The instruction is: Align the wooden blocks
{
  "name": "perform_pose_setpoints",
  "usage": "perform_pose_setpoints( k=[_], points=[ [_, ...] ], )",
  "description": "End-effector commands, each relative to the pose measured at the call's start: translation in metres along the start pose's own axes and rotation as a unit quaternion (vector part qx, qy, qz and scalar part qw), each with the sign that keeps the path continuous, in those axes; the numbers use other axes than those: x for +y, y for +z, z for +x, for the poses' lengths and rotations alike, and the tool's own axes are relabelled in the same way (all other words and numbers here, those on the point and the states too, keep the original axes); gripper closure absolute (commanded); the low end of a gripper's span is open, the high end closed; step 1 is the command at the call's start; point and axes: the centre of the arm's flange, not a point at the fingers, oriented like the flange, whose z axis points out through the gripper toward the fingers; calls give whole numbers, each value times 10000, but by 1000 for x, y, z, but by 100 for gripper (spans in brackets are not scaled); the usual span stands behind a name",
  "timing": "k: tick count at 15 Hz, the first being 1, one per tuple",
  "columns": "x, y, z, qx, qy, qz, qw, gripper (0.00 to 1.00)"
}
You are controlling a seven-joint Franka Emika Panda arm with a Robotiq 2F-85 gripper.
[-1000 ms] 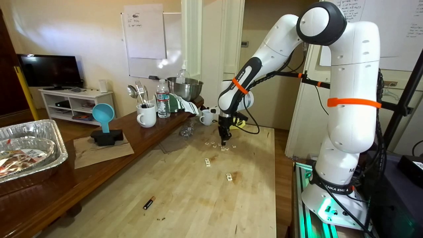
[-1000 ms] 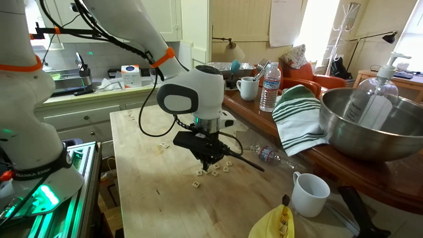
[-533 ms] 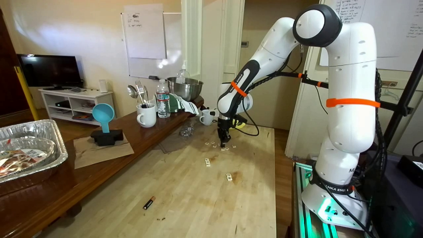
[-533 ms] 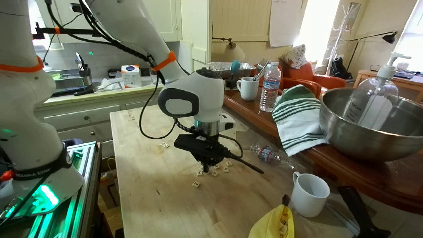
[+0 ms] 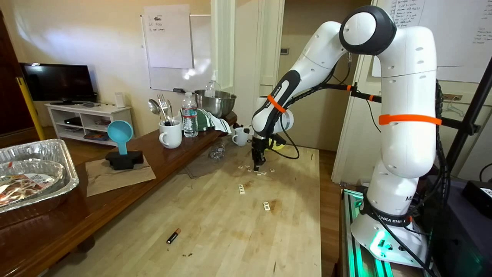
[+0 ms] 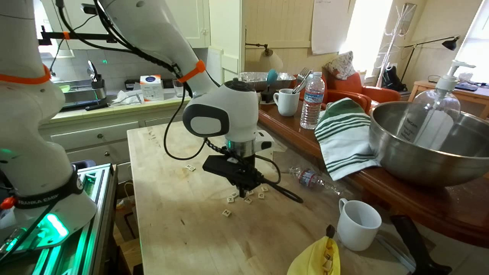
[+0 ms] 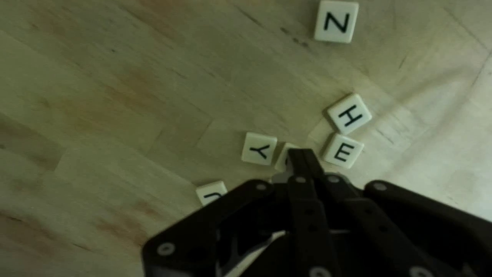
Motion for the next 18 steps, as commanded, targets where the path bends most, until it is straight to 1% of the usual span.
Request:
perform_pose_setpoints(
  k=[1, 5, 8, 12, 15, 18],
  points=[
    [-3, 17, 7, 225, 400, 49, 9989, 100],
    [-9, 20, 13, 165, 807, 252, 9963, 100],
    [-13, 20, 16, 92, 1267, 367, 9912, 100],
    [-20, 21, 23, 12, 1930, 551, 9797, 100],
    [-27, 22, 31, -21, 2320, 708, 9701, 100],
    [-34, 26, 44, 25, 2763, 851, 9573, 100]
  ],
)
